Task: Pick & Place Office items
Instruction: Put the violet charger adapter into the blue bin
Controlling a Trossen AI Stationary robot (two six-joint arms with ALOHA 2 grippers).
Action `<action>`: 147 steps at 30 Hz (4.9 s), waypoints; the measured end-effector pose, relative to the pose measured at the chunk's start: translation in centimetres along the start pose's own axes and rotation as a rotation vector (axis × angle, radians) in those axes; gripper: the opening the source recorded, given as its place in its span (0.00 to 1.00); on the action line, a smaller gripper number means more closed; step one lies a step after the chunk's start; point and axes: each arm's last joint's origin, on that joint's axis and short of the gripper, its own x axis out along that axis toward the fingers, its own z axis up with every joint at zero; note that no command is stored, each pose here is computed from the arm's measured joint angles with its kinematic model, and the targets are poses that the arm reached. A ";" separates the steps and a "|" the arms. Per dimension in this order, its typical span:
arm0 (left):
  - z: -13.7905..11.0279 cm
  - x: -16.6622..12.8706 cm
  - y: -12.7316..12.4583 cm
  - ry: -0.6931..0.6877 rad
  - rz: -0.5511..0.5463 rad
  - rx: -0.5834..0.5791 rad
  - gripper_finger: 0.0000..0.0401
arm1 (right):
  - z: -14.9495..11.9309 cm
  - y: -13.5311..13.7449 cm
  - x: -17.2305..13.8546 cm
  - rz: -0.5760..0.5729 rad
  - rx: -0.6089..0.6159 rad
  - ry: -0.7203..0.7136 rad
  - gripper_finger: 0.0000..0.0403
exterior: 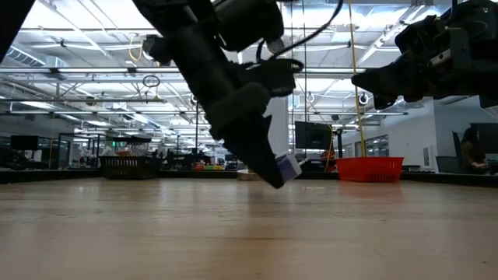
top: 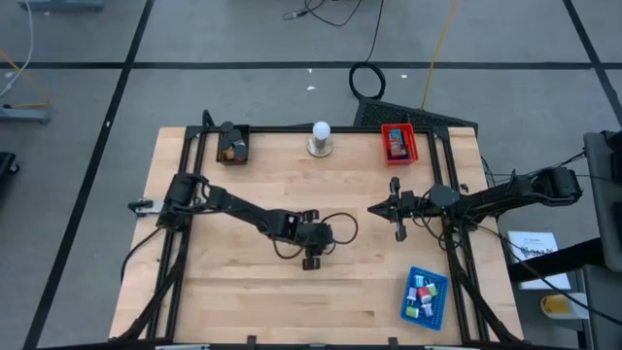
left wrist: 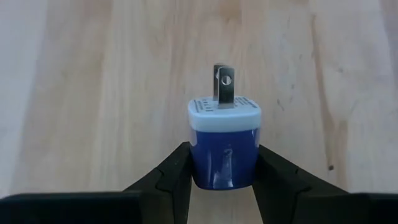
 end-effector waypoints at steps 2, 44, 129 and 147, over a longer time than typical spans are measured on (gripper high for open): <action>-0.3 0.4 0.0 0.015 0.001 -0.011 0.34 | 0.0 0.0 0.0 0.000 0.000 0.000 0.00; -15.0 -7.1 1.9 -0.805 0.076 -0.163 0.01 | 3.2 7.1 17.3 -0.168 0.175 0.974 0.66; -15.0 -7.1 2.0 -0.800 0.073 -0.183 0.10 | 9.2 22.8 1.3 -0.846 1.013 1.386 0.31; -14.8 -7.2 2.2 -0.820 0.073 -0.239 0.10 | 1.2 22.3 -0.7 -0.695 0.958 1.368 0.49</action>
